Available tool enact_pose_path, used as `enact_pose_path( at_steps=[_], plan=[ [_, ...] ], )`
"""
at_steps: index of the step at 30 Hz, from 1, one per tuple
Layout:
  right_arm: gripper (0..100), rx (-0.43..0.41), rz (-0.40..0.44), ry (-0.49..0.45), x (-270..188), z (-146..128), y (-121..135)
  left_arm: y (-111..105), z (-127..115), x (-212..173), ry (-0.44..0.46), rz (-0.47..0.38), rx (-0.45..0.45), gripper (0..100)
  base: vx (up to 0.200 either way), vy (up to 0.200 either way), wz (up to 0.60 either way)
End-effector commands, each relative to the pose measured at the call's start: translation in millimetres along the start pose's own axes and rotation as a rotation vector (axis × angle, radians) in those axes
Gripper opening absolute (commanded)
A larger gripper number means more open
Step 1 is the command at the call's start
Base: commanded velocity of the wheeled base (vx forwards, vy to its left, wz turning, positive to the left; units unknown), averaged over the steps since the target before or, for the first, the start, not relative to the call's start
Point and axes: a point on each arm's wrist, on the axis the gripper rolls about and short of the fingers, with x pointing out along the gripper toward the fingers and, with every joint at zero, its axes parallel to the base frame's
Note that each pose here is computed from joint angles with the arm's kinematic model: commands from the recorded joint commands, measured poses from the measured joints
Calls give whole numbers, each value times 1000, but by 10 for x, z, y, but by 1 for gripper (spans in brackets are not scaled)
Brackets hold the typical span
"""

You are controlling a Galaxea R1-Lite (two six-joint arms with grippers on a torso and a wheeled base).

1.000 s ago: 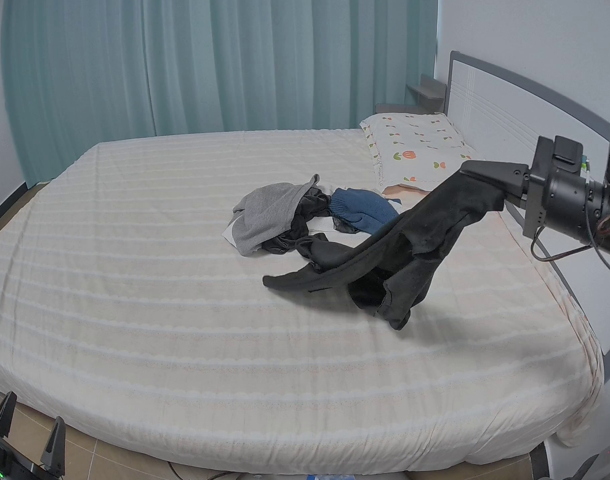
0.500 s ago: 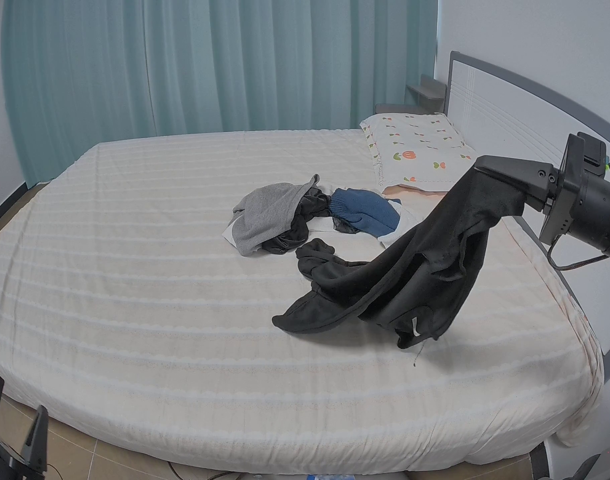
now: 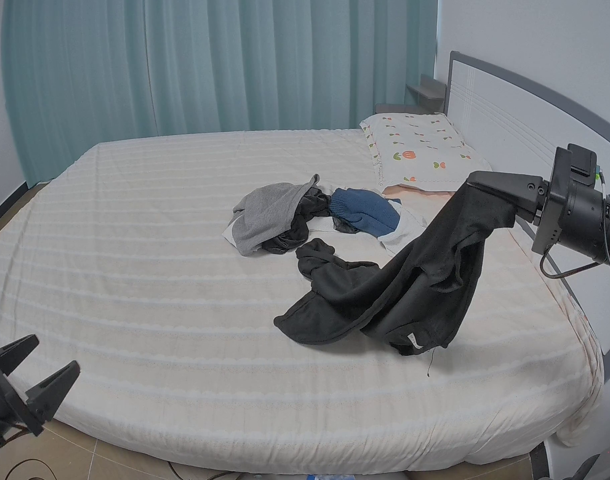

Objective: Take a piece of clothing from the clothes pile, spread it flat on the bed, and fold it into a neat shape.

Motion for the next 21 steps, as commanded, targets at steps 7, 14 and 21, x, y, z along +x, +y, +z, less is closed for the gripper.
enact_pose_path(
  at_steps=[7, 14, 21],
  plan=[
    [0, 32, -81, 22, 189, -1, -268, -84, -329, 2030, 579, -137, 1, 100, 0, 0, 0],
    [0, 27, -81, 2, 162, 37, -257, -247, -707, 2695, 603, -119, 65, 100, 0, 0, 0],
    [0, 2, -37, -39, 122, 132, -107, -397, -923, 3171, 620, -142, 77, 100, 0, 0, 0]
  ],
)
